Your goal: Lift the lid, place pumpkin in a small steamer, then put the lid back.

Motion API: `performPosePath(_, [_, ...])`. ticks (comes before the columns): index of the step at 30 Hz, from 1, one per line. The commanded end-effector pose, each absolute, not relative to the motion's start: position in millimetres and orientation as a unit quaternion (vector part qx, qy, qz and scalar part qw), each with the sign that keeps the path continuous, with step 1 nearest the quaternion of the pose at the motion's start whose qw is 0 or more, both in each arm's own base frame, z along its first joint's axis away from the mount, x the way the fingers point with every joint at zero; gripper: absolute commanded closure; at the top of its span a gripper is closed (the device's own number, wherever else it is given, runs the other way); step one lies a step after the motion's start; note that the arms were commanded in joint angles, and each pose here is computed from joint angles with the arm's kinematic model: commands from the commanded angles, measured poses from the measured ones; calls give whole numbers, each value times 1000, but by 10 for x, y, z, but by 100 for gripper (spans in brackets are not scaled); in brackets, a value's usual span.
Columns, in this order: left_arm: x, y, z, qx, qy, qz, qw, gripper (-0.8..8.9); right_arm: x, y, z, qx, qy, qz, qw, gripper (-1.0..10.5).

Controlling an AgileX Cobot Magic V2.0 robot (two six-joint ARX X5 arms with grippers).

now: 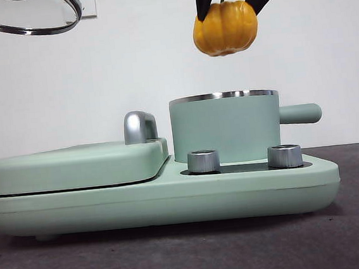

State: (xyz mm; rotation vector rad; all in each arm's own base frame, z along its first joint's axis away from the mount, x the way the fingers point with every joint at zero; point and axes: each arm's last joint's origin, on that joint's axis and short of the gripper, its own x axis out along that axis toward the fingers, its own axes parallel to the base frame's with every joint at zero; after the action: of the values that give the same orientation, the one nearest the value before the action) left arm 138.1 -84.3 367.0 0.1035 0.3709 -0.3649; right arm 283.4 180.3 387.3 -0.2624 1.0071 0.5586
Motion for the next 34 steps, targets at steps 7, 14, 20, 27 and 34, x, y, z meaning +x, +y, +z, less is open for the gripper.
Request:
performPosePath(7, [1381, -850, 3756, 39, 160, -182, 970, 804, 3185, 1979, 3601, -136, 503, 257, 814, 567])
performPosePath(14, [1381, -850, 3755, 39, 160, -182, 970, 804, 3403, 2085, 3268, -148, 531, 250, 796, 567])
performPosePath(20, [1380, -850, 3753, 40, 161, -181, 969, 804, 3546, 2160, 3001, -166, 550, 237, 784, 567])
performPosePath(27, [1380, -850, 3752, 40, 161, -181, 969, 804, 3651, 2221, 2805, -167, 559, 237, 777, 567])
performPosePath(34, [1380, -850, 3752, 40, 161, -181, 969, 804, 3695, 2254, 2673, -170, 571, 235, 768, 567])
